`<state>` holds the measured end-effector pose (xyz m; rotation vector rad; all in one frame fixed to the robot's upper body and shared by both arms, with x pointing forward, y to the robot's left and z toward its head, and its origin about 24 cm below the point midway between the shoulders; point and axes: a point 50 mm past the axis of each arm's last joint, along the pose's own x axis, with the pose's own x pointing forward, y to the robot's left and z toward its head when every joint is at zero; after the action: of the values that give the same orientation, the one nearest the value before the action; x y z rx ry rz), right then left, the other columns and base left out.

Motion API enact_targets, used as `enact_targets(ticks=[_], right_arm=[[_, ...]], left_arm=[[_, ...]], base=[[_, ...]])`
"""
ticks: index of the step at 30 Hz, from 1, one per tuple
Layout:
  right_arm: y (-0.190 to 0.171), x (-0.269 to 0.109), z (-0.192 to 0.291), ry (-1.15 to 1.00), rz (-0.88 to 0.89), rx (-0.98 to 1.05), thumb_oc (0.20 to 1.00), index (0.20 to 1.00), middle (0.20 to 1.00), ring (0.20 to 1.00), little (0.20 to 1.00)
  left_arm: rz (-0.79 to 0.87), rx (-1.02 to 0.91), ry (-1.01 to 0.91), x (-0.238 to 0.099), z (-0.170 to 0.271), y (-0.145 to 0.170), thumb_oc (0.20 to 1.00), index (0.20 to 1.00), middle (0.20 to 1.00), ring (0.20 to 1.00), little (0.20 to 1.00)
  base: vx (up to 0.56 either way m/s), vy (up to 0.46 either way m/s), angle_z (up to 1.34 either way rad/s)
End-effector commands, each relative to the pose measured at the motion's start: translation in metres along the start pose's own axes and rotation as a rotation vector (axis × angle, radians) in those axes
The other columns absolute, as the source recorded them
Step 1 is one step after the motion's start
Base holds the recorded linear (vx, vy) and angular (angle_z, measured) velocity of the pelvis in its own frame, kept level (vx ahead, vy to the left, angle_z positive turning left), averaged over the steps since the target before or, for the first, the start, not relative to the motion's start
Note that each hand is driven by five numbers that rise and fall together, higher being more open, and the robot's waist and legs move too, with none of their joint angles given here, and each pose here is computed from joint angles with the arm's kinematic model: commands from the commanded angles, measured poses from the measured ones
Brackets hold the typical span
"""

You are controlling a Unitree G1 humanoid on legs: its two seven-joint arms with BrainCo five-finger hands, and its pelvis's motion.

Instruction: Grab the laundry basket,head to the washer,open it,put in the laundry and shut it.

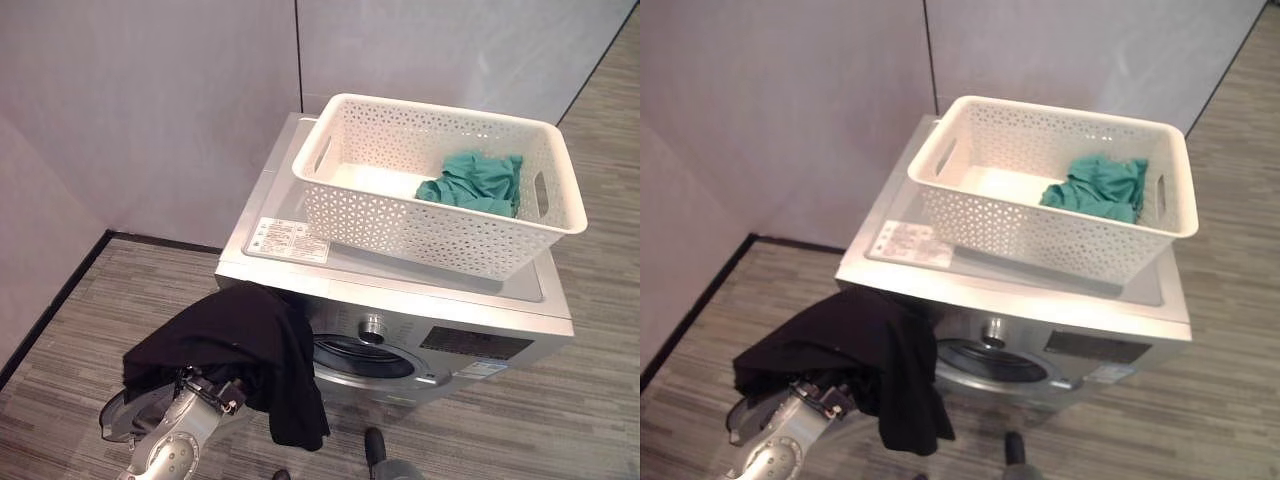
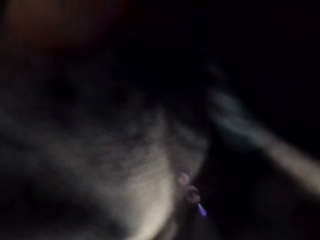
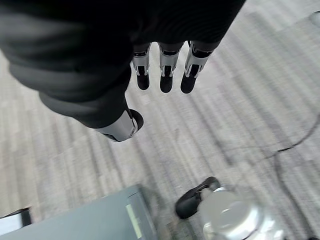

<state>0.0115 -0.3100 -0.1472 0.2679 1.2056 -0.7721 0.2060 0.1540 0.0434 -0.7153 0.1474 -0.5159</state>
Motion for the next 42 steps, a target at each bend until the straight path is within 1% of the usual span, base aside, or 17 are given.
enact_targets(ticks=[1,6,10,12,14,15,19,21,23,30,32,38,41,42], right_arm=[[0.007,0.002,0.016,-0.035,0.026,-0.051,1.000,1.000,1.000,1.000,1.000],[0.008,0.002,0.022,-0.051,0.014,-0.088,1.000,1.000,1.000,1.000,1.000],[0.013,0.002,0.032,-0.083,0.029,-0.073,1.000,1.000,1.000,1.000,1.000],[0.015,0.002,0.045,-0.122,0.031,-0.063,1.000,1.000,1.000,1.000,1.000],[0.024,0.002,0.066,-0.184,0.059,-0.080,1.000,1.000,1.000,1.000,1.000],[0.025,0.002,0.066,-0.184,0.060,-0.079,1.000,1.000,1.000,1.000,1.000],[0.046,0.000,0.085,-0.256,0.125,-0.133,1.000,1.000,1.000,1.000,1.000],[0.048,0.000,0.082,-0.251,0.133,-0.152,1.000,1.000,1.000,1.000,1.000],[0.049,0.000,0.079,-0.245,0.147,-0.216,1.000,1.000,1.000,1.000,1.000],[0.042,0.000,0.076,-0.233,0.132,-0.239,1.000,1.000,1.000,1.000,1.000],[0.042,0.001,0.074,-0.223,0.128,-0.274,1.000,1.000,1.000,1.000,1.000],[0.053,0.000,0.070,-0.225,0.173,-0.341,1.000,1.000,1.000,1.000,1.000],[0.054,0.000,0.074,-0.236,0.169,-0.341,1.000,1.000,1.000,1.000,1.000],[0.056,-0.001,0.082,-0.269,0.165,-0.343,1.000,1.000,1.000,1.000,1.000]], left_arm=[[-0.157,0.050,-0.138,0.015,0.029,-0.026,0.200,0.200,0.200,0.200,0.200],[-0.161,0.046,-0.132,0.016,0.028,-0.027,0.200,0.200,0.200,0.200,0.200],[-0.210,0.058,-0.124,0.022,0.031,-0.034,0.200,0.200,0.200,0.200,0.200],[-0.257,0.081,-0.106,0.028,0.033,-0.041,0.200,0.200,0.200,0.200,0.200],[-0.293,0.101,-0.081,0.034,0.034,-0.046,0.200,0.200,0.200,0.200,0.200],[-0.294,0.102,-0.081,0.034,0.034,-0.046,0.200,0.200,0.200,0.200,0.200],[-0.306,0.138,-0.055,0.038,0.037,-0.046,0.200,0.200,0.200,0.200,0.200],[-0.307,0.134,-0.049,0.040,0.036,-0.046,0.200,0.200,0.200,0.200,0.200],[-0.308,0.108,-0.020,0.038,0.029,-0.047,0.200,0.200,0.200,0.200,0.200],[-0.304,0.099,0.031,0.033,0.023,-0.045,0.200,0.200,0.200,0.200,0.200],[-0.302,0.103,0.045,0.031,0.022,-0.043,0.200,0.200,0.200,0.200,0.200],[-0.320,0.085,0.086,0.029,0.013,-0.044,0.200,0.200,0.200,0.200,0.200],[-0.332,0.071,0.103,0.030,0.008,-0.047,0.200,0.200,0.200,0.200,0.200],[-0.339,0.073,0.126,0.030,0.004,-0.048,0.200,0.200,0.200,0.200,0.200]], base=[[-0.04,0.008,-0.18],[-0.08,0.069,-0.14],[-0.10,0.136,-0.01],[-0.18,0.242,-0.02],[-0.21,0.309,-0.19],[-0.16,0.250,-0.42],[-0.14,0.132,-0.66],[-0.12,0.057,-0.82],[-0.09,0.036,-0.27],[-0.06,-0.080,-0.15],[-0.05,-0.140,-0.12],[-0.10,-0.210,-0.09],[-0.12,-0.151,0.18],[-0.09,-0.091,0.21]])
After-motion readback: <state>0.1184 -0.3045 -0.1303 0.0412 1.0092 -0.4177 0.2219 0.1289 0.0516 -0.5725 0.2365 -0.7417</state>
